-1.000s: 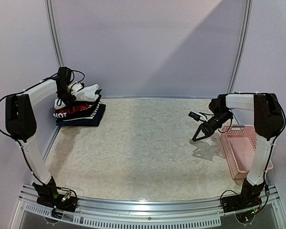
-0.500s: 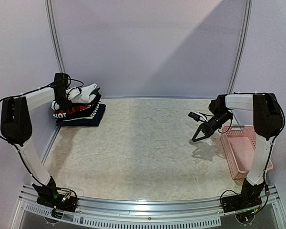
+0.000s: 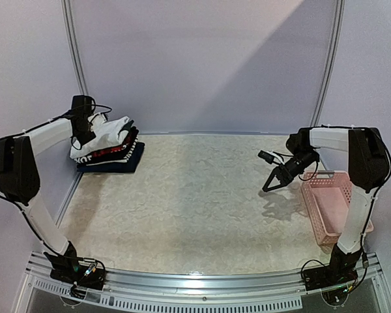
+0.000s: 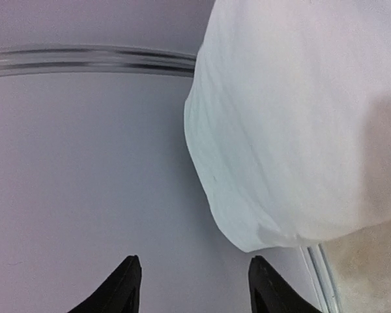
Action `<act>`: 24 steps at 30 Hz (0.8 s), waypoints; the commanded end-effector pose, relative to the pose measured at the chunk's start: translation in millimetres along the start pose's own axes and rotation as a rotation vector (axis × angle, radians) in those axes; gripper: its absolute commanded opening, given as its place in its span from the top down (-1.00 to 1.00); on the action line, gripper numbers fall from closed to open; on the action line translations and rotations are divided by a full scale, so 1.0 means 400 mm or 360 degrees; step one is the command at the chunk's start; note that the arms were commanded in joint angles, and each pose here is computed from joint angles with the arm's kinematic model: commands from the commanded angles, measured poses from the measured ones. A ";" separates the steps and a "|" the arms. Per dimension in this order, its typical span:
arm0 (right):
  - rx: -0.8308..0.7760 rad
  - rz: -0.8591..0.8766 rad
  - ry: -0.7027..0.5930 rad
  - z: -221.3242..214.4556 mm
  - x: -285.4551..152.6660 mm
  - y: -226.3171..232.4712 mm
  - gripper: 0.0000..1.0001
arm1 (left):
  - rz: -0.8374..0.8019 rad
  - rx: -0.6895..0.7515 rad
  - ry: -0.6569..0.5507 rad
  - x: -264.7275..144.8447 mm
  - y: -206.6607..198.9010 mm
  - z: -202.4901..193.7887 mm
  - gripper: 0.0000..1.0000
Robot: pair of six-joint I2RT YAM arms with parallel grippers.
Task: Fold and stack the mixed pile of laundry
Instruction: Adjust the square-folded T-shirt at the corner of the board, then reset both arms
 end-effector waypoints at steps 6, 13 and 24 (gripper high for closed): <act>-0.0301 -0.0332 -0.0121 0.095 -0.142 0.131 -0.98 | -0.0037 -0.0295 -0.0190 -0.266 -0.024 0.144 -0.73; -0.0403 -0.1077 -0.0307 0.157 -0.302 0.197 -0.98 | -0.0786 -0.0886 -0.0632 -0.500 -0.028 0.187 -0.99; -0.0099 -0.1721 -0.1095 0.062 -0.397 0.208 -0.98 | -0.1355 -0.1320 -0.0820 -0.502 -0.200 0.117 -0.99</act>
Point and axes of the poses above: each gripper's point midway between its finger pads, its own x axis out along the fingers, its own y axis along the line the jaws close on, z = x × y, the point moved 9 cm from there along -x, back along the fingers, and after that the axes turned 9 degrees about -x, right-handed, at the moved point
